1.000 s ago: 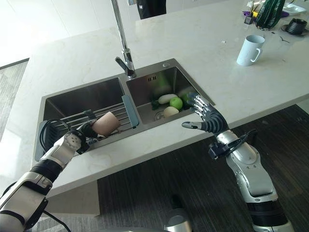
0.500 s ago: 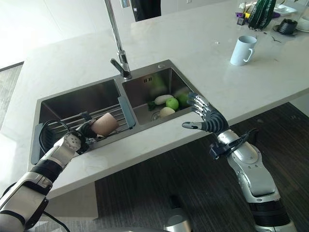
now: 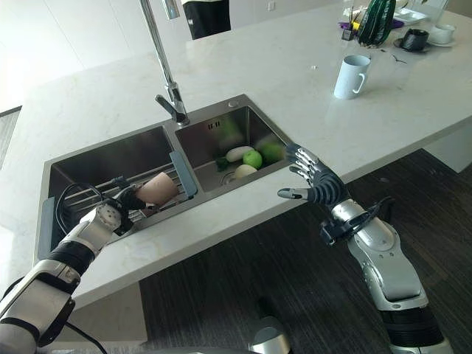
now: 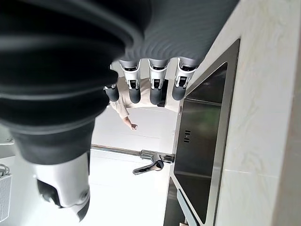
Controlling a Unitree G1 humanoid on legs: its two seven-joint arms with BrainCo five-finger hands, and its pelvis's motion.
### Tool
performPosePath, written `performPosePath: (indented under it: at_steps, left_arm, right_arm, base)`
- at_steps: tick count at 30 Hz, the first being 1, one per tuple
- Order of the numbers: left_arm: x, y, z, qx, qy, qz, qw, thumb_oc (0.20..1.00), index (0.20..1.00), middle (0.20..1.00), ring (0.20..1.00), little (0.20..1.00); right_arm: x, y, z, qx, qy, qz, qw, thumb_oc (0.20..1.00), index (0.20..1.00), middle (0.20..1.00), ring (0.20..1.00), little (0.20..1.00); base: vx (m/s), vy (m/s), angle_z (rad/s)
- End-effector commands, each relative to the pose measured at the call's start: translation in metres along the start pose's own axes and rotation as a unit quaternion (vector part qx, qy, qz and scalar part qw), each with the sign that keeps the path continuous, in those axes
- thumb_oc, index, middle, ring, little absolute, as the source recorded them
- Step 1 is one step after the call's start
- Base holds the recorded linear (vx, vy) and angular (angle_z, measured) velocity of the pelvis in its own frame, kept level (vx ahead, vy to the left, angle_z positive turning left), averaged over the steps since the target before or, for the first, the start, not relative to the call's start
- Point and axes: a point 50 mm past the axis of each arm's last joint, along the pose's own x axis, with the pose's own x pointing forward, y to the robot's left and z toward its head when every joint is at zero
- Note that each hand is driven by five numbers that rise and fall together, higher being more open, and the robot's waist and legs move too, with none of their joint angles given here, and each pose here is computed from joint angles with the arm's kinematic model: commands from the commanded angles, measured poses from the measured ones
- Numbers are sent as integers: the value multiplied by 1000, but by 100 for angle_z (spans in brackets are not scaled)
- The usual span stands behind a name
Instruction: Place the dishes in the dishwasher.
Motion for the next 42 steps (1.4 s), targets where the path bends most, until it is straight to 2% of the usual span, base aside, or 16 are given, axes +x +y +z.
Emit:
performPosePath:
  at_steps: [1,4,9,15,16,20,22,24,32,41,42]
  left_arm:
    - [2,18,-15,86,56,-12,995,200,200,200,200,200]
    - [1,18,-22,103,54,-2,993,200,200,200,200,200]
    - [-2,16,-19,67,13,33,997,200,200,200,200,200]
    - [-14,26,-18,16,-40,86,995,200,200,200,200,200]
    - [-21,36,-14,0,-71,113,991,200,200,200,200,200]
    - [-30,49,-9,15,-101,150,983,200,200,200,200,200]
    - [-37,61,-7,15,-117,184,976,200,200,200,200,200]
    - [-46,76,-3,-8,-144,254,956,200,200,200,200,200]
    - [-62,98,-9,-69,-171,352,918,200,200,200,200,200]
    - [-70,105,-12,-123,-198,378,896,200,200,200,200,200]
    - [-91,108,11,-211,-292,393,846,200,200,200,200,200]
  right_arm:
    - [2,-9,41,-47,-79,9,996,1000,1000,1000,1000,1000]
    - [2,-9,42,-48,-79,10,996,1000,1000,1000,1000,1000]
    - [0,-9,38,-47,-76,0,996,1000,1000,1000,1000,1000]
    - [-6,-11,33,-40,-73,-17,996,1000,1000,1000,1000,1000]
    - [-7,-12,31,-39,-71,-26,996,1000,1000,1000,1000,1000]
    - [-9,-12,30,-38,-71,-31,996,1000,1000,1000,1000,1000]
    - [-10,-14,29,-37,-71,-37,996,1000,1000,1000,1000,1000]
    - [-11,-12,26,-33,-69,-41,996,1000,1000,1000,1000,1000]
    - [-14,-13,21,-27,-65,-52,996,1000,1000,1000,1000,1000]
    - [-14,-12,19,-21,-62,-55,996,1000,1000,1000,1000,1000]
    - [-18,-10,16,-14,-69,-70,995,1000,1000,1000,1000,1000]
  base:
    - [0,0,0]
    - [0,0,0]
    - [-15,0,0]
    - [-10,-16,5]
    - [-6,-12,10]
    - [-8,0,10]
    - [-15,-2,8]
    - [-26,-13,14]
    - [-9,-9,5]
    - [-4,-10,2]
    - [-22,-74,-1]
